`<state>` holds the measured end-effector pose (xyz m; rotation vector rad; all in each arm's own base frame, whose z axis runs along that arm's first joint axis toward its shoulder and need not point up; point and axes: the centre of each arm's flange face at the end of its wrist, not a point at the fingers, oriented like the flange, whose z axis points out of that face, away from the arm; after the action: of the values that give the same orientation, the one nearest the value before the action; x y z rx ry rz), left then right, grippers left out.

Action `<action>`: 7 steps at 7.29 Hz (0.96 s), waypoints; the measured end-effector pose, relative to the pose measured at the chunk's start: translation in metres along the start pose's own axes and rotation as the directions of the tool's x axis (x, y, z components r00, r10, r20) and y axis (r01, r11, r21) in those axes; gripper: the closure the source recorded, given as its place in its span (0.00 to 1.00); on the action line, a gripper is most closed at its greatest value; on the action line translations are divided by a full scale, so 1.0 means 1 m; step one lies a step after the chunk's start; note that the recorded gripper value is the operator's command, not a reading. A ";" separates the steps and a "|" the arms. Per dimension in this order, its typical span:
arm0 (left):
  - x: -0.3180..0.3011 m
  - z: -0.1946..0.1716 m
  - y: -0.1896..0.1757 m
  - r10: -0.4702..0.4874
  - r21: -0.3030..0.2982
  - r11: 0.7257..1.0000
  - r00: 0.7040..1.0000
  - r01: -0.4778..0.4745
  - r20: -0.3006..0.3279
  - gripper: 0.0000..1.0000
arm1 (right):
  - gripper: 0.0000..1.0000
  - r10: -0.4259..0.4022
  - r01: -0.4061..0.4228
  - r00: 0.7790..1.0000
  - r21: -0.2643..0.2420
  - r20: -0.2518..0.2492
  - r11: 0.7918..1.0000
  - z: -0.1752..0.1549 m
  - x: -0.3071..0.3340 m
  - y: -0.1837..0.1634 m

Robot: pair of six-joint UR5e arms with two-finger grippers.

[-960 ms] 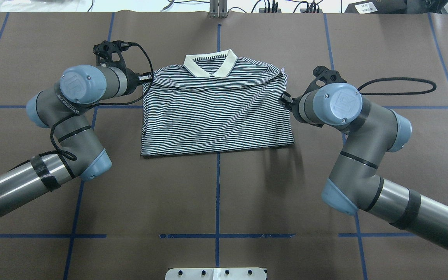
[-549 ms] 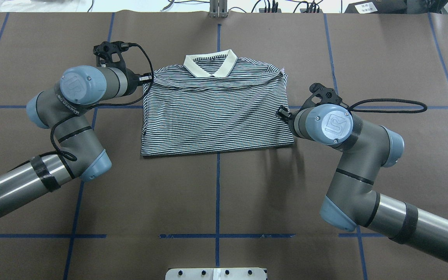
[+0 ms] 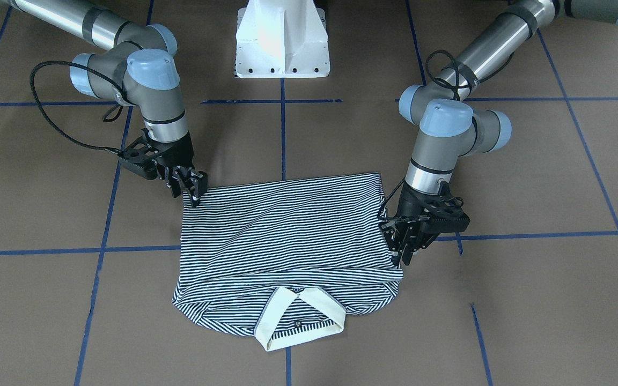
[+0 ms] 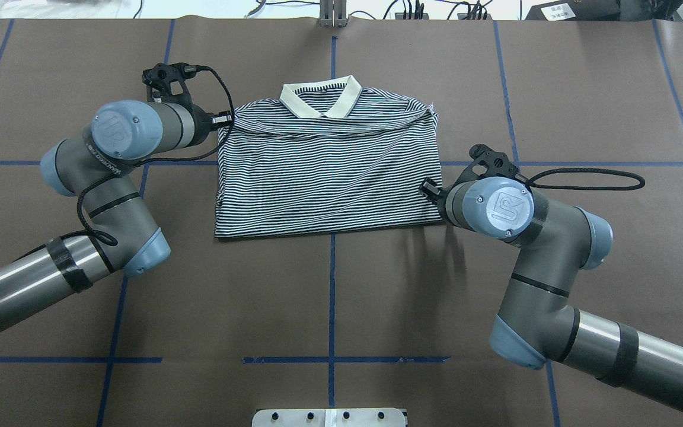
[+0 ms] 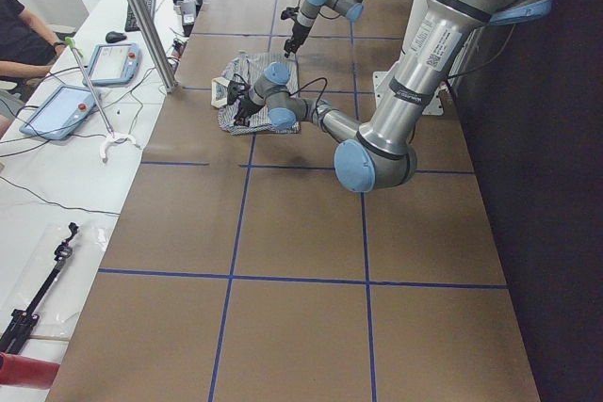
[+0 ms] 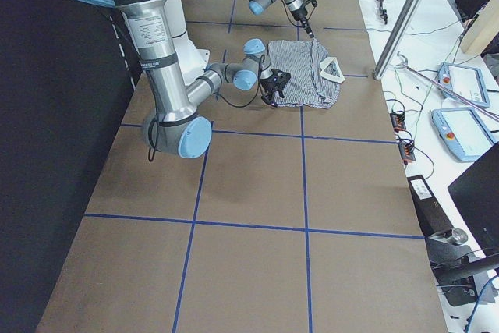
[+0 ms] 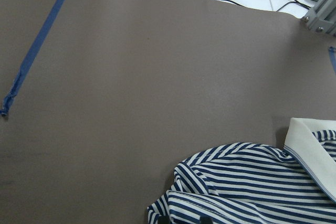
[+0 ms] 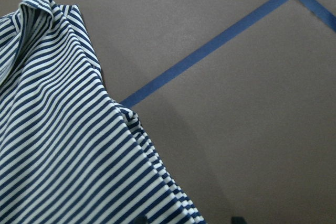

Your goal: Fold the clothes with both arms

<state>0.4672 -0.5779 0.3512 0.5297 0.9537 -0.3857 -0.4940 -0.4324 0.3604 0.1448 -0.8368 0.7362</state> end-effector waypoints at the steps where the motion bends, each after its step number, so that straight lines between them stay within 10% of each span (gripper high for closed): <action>1: 0.002 -0.001 0.000 -0.014 0.001 1.000 1.000 0.014 -0.005 0.68 | 1.00 -0.002 0.002 1.000 0.003 -0.004 1.000 0.001 0.004 0.001; 7: 0.016 -0.016 -0.005 -0.058 0.019 0.998 0.995 0.059 -0.087 0.68 | 1.00 -0.083 0.086 0.995 -0.065 0.046 0.994 -0.078 0.063 0.085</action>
<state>0.4627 -0.5739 0.3294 0.5424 1.0514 -0.4288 -0.4726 -0.3042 0.3392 0.1360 -0.8898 0.6267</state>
